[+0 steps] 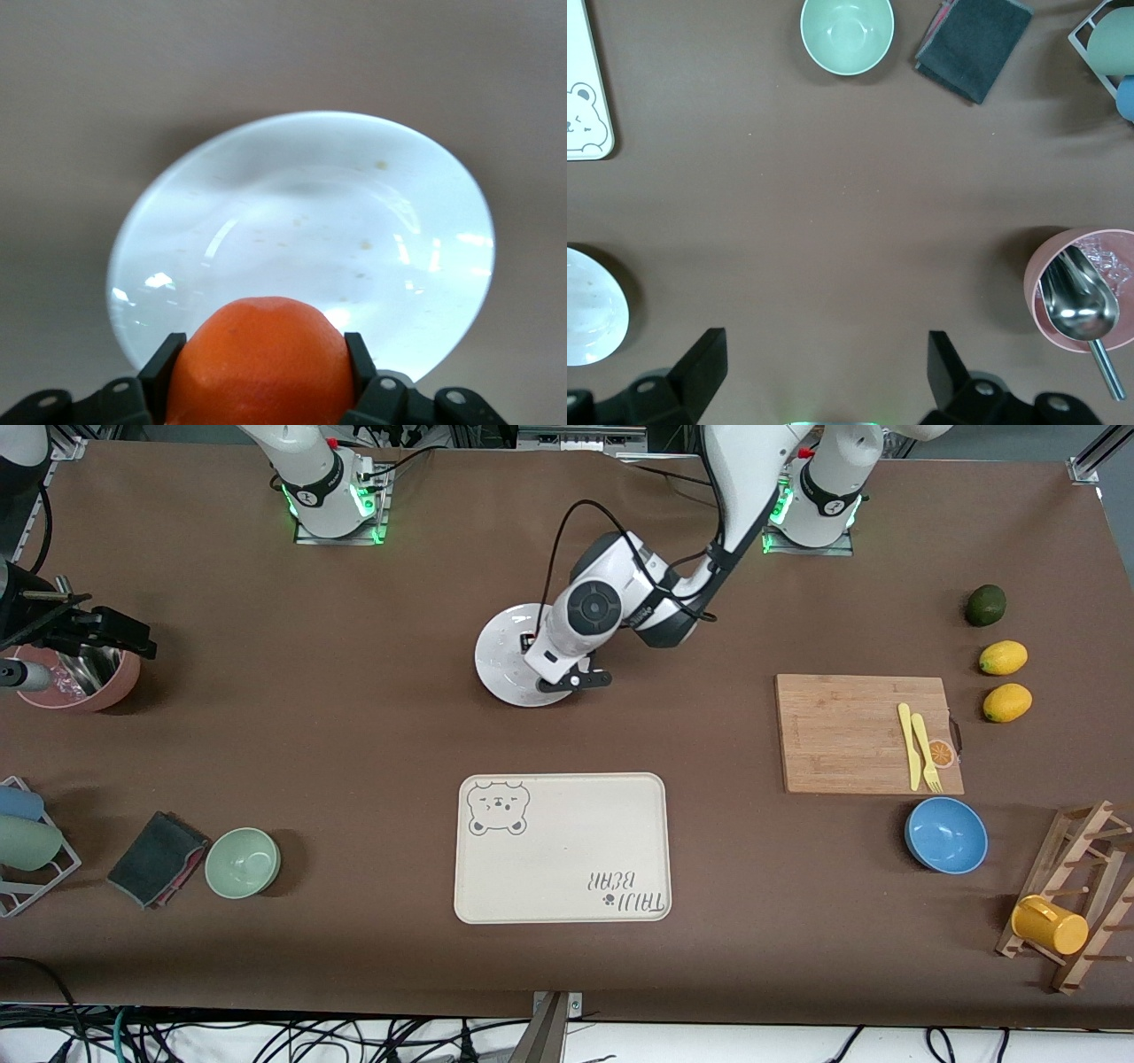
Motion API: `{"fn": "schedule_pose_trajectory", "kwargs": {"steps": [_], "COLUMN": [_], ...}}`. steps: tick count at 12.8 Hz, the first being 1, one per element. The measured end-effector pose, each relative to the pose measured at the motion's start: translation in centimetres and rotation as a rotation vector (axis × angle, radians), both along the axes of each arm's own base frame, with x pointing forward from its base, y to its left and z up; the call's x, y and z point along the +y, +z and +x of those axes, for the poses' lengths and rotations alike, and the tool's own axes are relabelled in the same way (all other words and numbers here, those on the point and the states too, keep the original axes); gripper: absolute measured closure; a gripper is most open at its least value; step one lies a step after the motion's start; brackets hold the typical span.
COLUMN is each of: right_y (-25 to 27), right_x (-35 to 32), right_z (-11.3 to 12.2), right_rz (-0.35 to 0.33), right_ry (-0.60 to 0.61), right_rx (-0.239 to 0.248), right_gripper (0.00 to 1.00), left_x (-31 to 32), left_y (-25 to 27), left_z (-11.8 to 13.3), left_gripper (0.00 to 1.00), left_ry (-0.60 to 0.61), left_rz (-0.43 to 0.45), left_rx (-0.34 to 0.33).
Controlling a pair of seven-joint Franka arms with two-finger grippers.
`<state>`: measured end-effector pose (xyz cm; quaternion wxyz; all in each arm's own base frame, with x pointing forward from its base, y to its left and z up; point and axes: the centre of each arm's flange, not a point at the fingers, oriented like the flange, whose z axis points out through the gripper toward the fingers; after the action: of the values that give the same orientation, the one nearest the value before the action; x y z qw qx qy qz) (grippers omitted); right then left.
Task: Place orange and plate with both arms
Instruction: 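Carry the orange with the left gripper over the white plate, then lower the orange onto the plate and open the left gripper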
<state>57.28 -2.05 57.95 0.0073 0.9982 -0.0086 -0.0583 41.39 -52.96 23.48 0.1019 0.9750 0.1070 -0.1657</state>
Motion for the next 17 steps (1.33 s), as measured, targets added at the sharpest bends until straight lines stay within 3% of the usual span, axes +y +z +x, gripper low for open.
{"fn": "schedule_pose_trajectory", "kwargs": {"steps": [3, 8, 10, 11, 14, 17], "right_y": [0.0, 0.0, 0.0, 0.0, 0.0, -0.1], "right_x": [0.0, 0.0, 0.0, 0.0, 0.0, 0.1], "right_z": [0.0, 0.0, 0.0, 0.0, 0.0, -0.1], "right_rz": [0.0, 0.0, 0.0, 0.0, 0.0, 0.007], "right_ry": [0.0, 0.0, 0.0, 0.0, 0.0, 0.0], "right_rx": [0.0, 0.0, 0.0, 0.0, 0.001, 0.009], "right_gripper": [0.0, 0.0, 0.0, 0.0, 0.0, 0.0], "left_x": [-1.3, -0.7, -0.6, -0.6, 0.8, 7.2], "left_y": [-2.2, -4.3, -4.0, -3.4, -0.5, 4.8], "left_z": [-1.7, -1.0, -0.3, 0.4, 3.7, 10.6], "left_gripper": [0.25, 0.25, 0.07, 0.0, 0.0, 0.0], "left_ry": [0.045, 0.071, 0.091, 0.107, 0.14, 0.178], "left_rz": [-0.005, 0.004, 0.001, -0.007, -0.006, 0.043], "left_rx": [-0.028, -0.032, -0.037, -0.044, -0.028, 0.081]}}
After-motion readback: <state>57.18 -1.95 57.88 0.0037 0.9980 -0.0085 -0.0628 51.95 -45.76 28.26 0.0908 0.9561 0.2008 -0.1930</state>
